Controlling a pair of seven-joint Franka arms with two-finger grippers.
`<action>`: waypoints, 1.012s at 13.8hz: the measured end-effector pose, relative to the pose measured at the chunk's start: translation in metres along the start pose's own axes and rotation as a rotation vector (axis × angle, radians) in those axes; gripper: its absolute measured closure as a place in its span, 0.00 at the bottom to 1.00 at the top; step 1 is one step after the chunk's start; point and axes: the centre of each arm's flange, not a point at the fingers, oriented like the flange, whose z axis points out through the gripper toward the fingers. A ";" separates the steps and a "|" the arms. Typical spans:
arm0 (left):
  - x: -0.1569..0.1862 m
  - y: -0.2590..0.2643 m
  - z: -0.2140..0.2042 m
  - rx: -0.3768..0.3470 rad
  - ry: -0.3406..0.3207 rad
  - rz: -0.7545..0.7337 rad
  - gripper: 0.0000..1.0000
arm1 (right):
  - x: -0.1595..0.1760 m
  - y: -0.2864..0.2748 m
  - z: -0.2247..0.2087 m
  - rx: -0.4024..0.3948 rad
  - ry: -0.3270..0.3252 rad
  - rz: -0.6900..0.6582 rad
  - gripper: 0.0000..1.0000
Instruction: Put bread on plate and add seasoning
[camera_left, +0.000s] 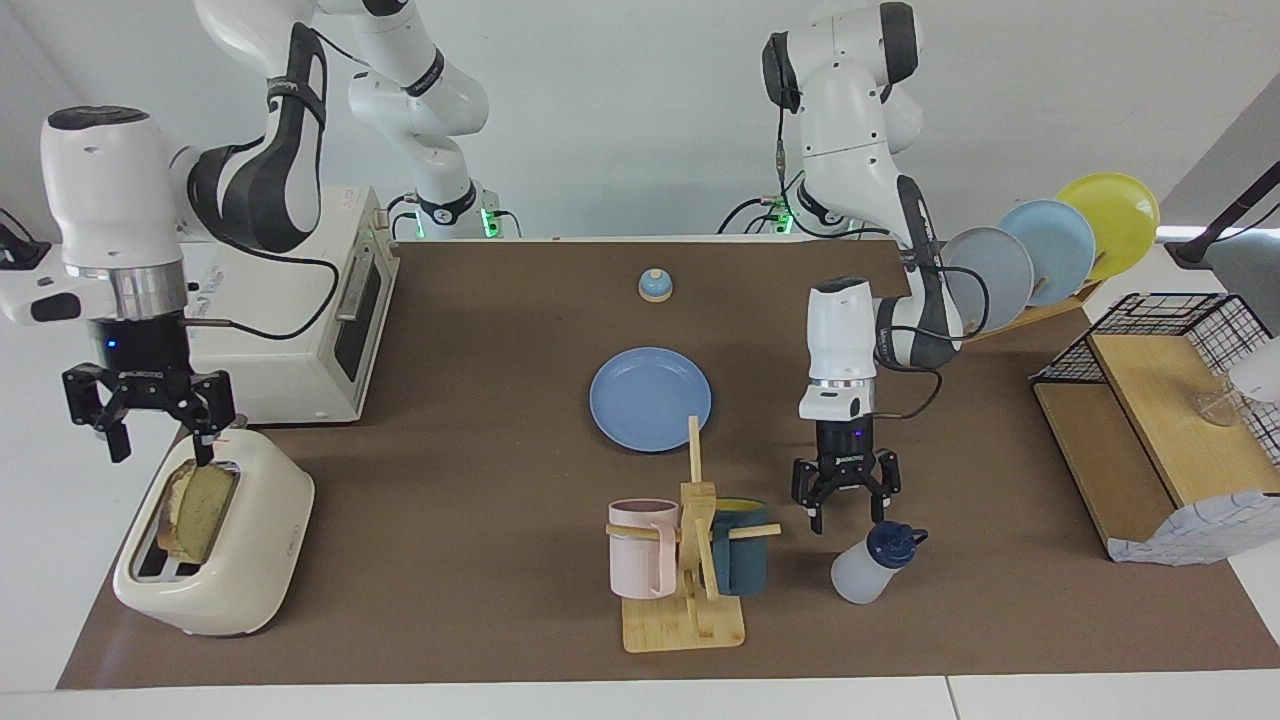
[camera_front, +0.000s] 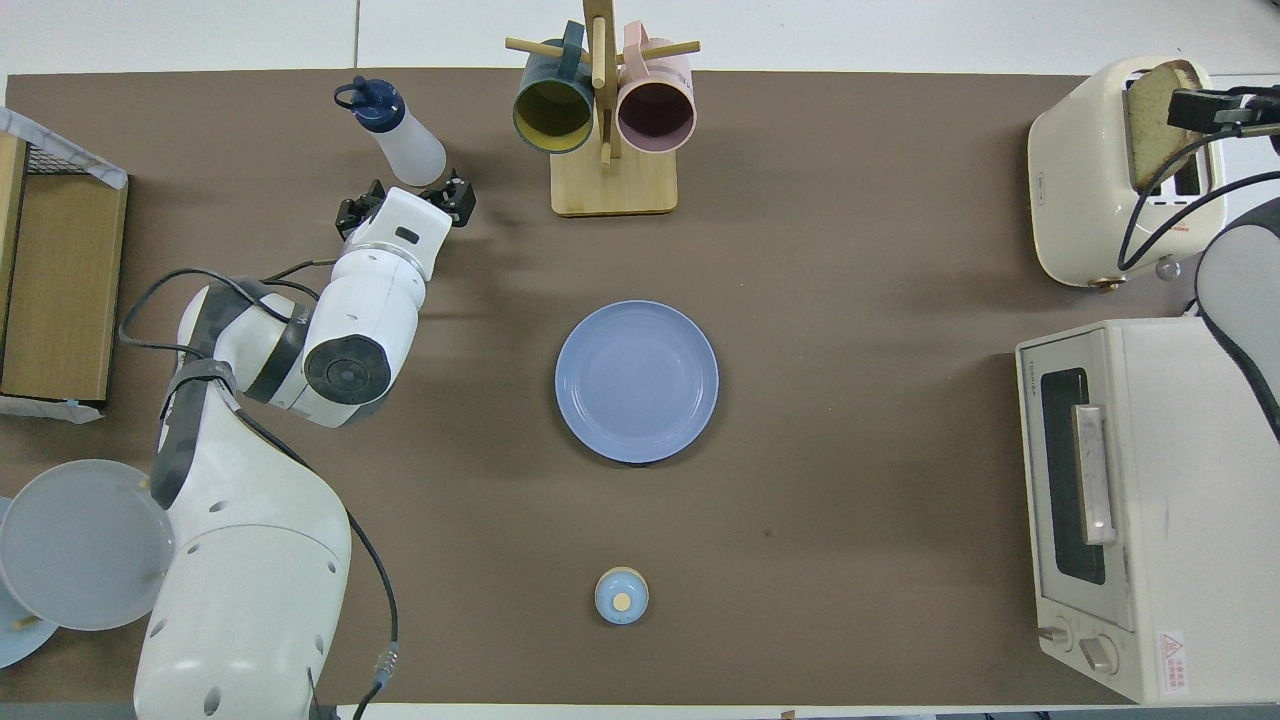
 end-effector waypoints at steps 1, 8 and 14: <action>0.010 0.004 0.001 0.015 0.003 0.003 0.00 | -0.002 0.001 0.005 -0.001 -0.007 0.003 0.15; 0.031 0.001 0.018 0.088 0.002 0.037 0.00 | -0.008 0.000 0.023 0.002 -0.034 0.027 0.28; 0.014 0.010 0.043 0.099 -0.009 0.077 0.00 | -0.017 -0.001 0.032 0.006 -0.057 0.022 0.45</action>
